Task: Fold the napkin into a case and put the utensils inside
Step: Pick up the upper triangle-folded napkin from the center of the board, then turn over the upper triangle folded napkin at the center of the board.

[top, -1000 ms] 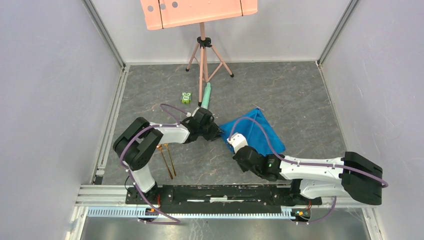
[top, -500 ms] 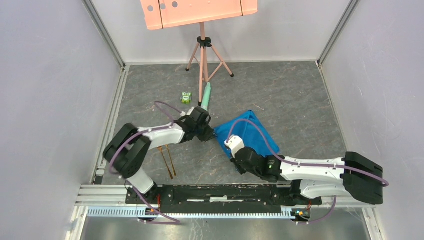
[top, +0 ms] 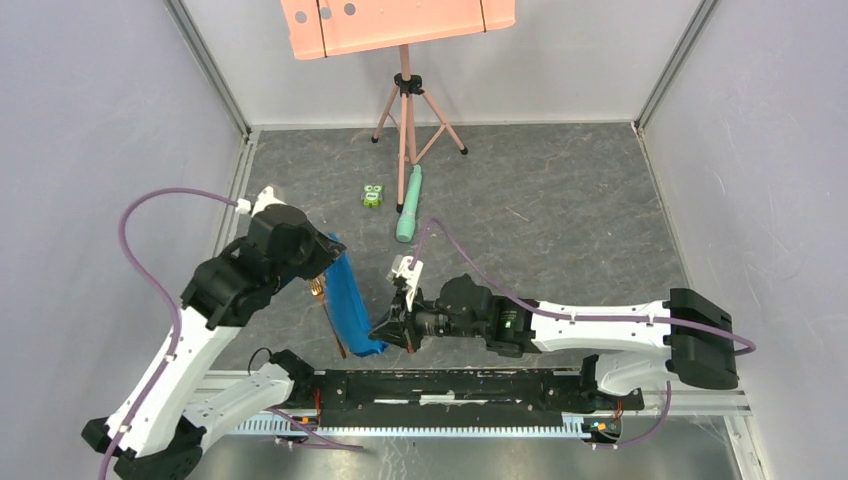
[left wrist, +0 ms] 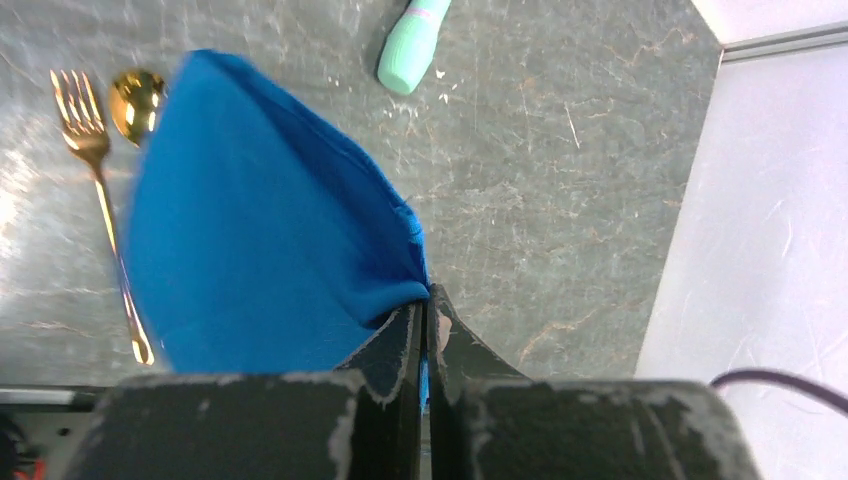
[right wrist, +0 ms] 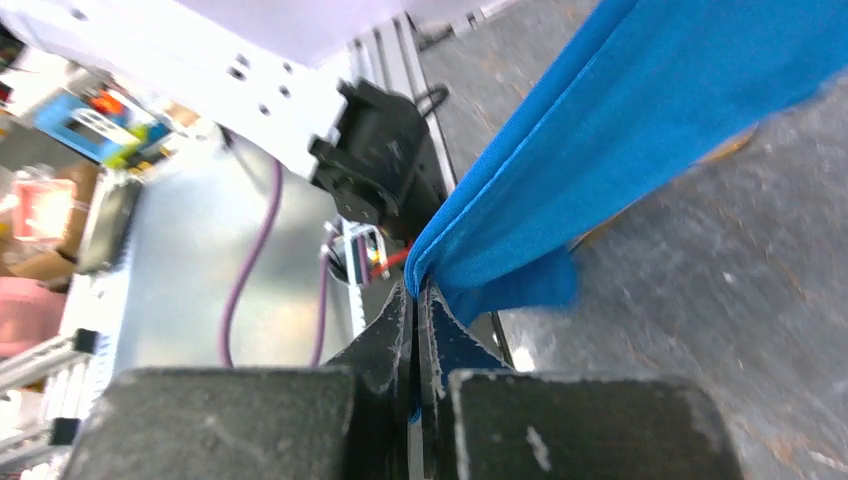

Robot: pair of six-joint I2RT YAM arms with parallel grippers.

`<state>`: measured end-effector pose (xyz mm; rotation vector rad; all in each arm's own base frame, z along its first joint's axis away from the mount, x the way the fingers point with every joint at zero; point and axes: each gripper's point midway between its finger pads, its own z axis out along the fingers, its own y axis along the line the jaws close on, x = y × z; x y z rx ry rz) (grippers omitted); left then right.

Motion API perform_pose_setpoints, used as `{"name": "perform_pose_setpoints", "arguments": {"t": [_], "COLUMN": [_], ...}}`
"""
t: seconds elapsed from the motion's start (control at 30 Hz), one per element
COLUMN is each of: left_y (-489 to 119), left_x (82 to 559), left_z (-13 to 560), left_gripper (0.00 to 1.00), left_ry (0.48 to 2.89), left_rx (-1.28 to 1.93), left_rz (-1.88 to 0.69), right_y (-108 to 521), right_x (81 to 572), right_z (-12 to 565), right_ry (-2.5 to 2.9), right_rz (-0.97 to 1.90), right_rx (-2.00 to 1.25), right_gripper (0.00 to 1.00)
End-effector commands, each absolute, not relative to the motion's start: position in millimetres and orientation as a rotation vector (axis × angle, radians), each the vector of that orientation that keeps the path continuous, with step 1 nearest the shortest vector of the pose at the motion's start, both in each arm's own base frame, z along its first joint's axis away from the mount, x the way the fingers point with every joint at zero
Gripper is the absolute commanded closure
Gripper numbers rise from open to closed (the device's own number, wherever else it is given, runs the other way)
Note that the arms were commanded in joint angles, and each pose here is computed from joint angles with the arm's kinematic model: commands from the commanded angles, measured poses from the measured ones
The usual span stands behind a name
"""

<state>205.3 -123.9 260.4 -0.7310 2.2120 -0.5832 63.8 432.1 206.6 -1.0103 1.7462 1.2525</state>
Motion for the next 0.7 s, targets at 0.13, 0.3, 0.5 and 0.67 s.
{"name": "perform_pose_setpoints", "arguments": {"t": [0.13, 0.3, 0.5, 0.67], "left_y": [-156, -223, -290, -327], "left_x": [276, 318, 333, 338], "left_z": [206, 137, 83, 60], "left_gripper": [0.98, 0.98, 0.98, 0.97], "left_ry": [2.373, 2.495, 2.574, 2.605], "left_rx": [-0.481, -0.334, -0.199, -0.106], "left_rz": [-0.293, -0.203, -0.184, -0.293], "right_y": [374, 297, 242, 218], "right_x": [70, 91, 94, 113], "right_z": [154, 75, 17, -6], "right_ry": [1.912, 2.130, 2.323, 2.420], "right_rz": [1.626, 1.525, 1.401, 1.165], "right_rx": [-0.833, -0.637, -0.533, -0.503], "right_gripper": [1.00, 1.00, 1.00, 0.99]}}
